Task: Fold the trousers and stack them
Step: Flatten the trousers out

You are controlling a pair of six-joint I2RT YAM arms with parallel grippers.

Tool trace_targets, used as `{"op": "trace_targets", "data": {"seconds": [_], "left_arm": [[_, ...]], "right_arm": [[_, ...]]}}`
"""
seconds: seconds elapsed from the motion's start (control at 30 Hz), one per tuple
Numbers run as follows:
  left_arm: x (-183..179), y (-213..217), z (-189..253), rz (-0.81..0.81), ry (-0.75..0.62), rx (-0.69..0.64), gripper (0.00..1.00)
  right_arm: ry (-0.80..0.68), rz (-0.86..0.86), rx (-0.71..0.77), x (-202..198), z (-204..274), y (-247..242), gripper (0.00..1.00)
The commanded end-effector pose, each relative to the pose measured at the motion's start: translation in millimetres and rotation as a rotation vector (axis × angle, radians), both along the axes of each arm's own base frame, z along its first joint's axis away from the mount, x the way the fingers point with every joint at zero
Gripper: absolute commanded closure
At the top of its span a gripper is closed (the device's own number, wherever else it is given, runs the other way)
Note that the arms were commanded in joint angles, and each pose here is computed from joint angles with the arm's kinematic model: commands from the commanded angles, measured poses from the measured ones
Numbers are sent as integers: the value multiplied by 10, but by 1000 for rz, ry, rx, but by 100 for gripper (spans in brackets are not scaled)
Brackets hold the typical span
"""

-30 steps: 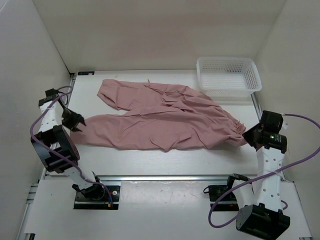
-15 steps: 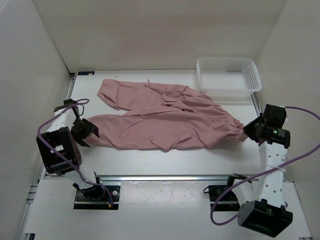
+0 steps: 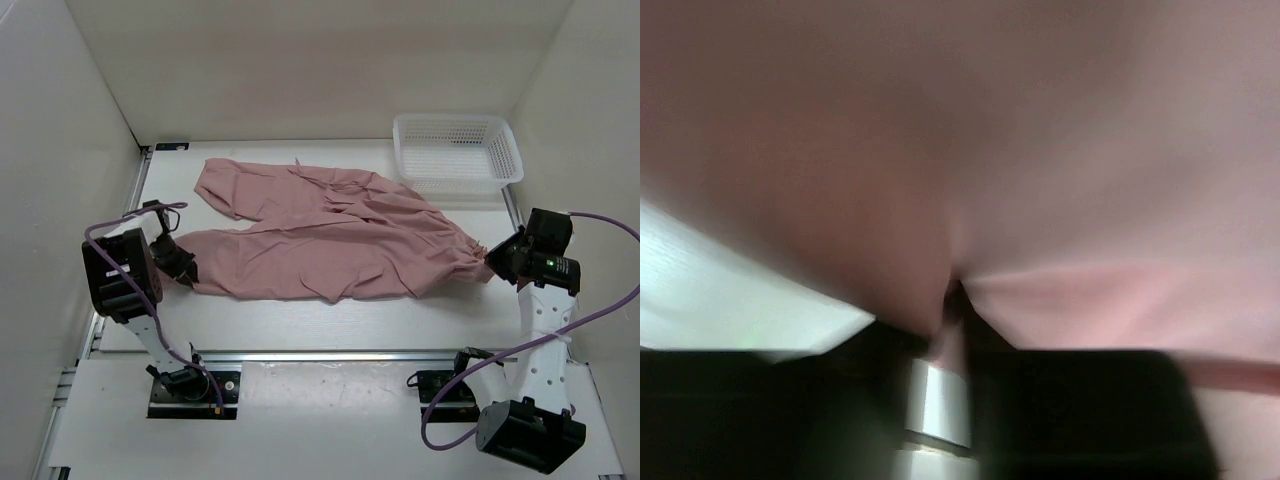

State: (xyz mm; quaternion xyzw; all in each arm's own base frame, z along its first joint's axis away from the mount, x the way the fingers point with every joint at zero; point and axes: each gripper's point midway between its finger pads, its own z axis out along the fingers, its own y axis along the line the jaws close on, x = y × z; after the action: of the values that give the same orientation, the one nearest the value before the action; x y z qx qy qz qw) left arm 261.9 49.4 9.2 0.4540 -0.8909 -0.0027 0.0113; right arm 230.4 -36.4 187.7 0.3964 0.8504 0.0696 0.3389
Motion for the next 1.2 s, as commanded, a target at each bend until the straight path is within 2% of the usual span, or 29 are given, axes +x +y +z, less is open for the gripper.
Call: {"op": "trace_targets", "data": {"seconds": [0.0,0.03,0.1,0.13,0.2,0.23,0.27,0.33,0.37,0.4,0.53,0.67,0.73,0.8,0.83,0.9,0.93,0.97,1.03,1.07,1.17], "left_arm": [[54,35,-60,-1,-7,42,86],[179,106,30,-1,-35,71,90],[319,185,244,-11,-66,100,90],[615,315,530,-21,-150,150,90],[834,385,936,-46,-216,172,90],[1168,516,1437,-54,-335,230,90],[1238,557,1629,-51,-350,247,90],[1334,539,1879,-40,-366,204,90],[1517,590,2287,-34,-482,239,90],[1540,597,2469,-32,-522,251,90],[1510,652,2928,-18,-659,231,90],[1408,642,2801,-23,-631,210,90],[1364,630,2564,-32,-584,196,90],[1283,602,2365,-32,-531,177,90],[1286,624,2307,-40,-522,186,90],[1266,617,2230,-40,-514,183,90],[1235,610,2240,-51,-514,186,90],[1238,628,2217,-48,-511,194,90],[1209,622,2211,-57,-507,195,90],[1209,622,2210,-57,-507,195,90],[1206,621,2224,-57,-516,198,90]], "right_arm": [[-70,2,-13,109,175,-22,99],[-70,2,-13,109,174,-22,99],[-91,16,-19,172,221,-28,99],[-113,16,-26,231,311,-45,99],[-145,27,-24,392,416,-65,99],[-160,33,-22,471,478,-71,99],[-137,26,-7,583,462,-100,99],[-226,37,-11,808,898,-121,99],[-212,37,-6,876,942,-140,99],[-260,29,-30,906,1217,-171,100],[-336,-65,-117,773,1563,-349,100],[-327,-68,-118,581,1453,-300,100],[-270,17,-39,487,1090,-86,100],[-228,186,126,378,773,369,98],[-158,232,203,216,381,573,94],[-95,349,292,-23,65,990,80],[-51,378,315,-224,-186,1113,72],[-14,387,310,-347,-314,1164,59],[23,427,331,-606,-444,1339,52],[89,417,342,-770,-615,1362,48],[147,428,374,-1040,-744,1500,46]]}}
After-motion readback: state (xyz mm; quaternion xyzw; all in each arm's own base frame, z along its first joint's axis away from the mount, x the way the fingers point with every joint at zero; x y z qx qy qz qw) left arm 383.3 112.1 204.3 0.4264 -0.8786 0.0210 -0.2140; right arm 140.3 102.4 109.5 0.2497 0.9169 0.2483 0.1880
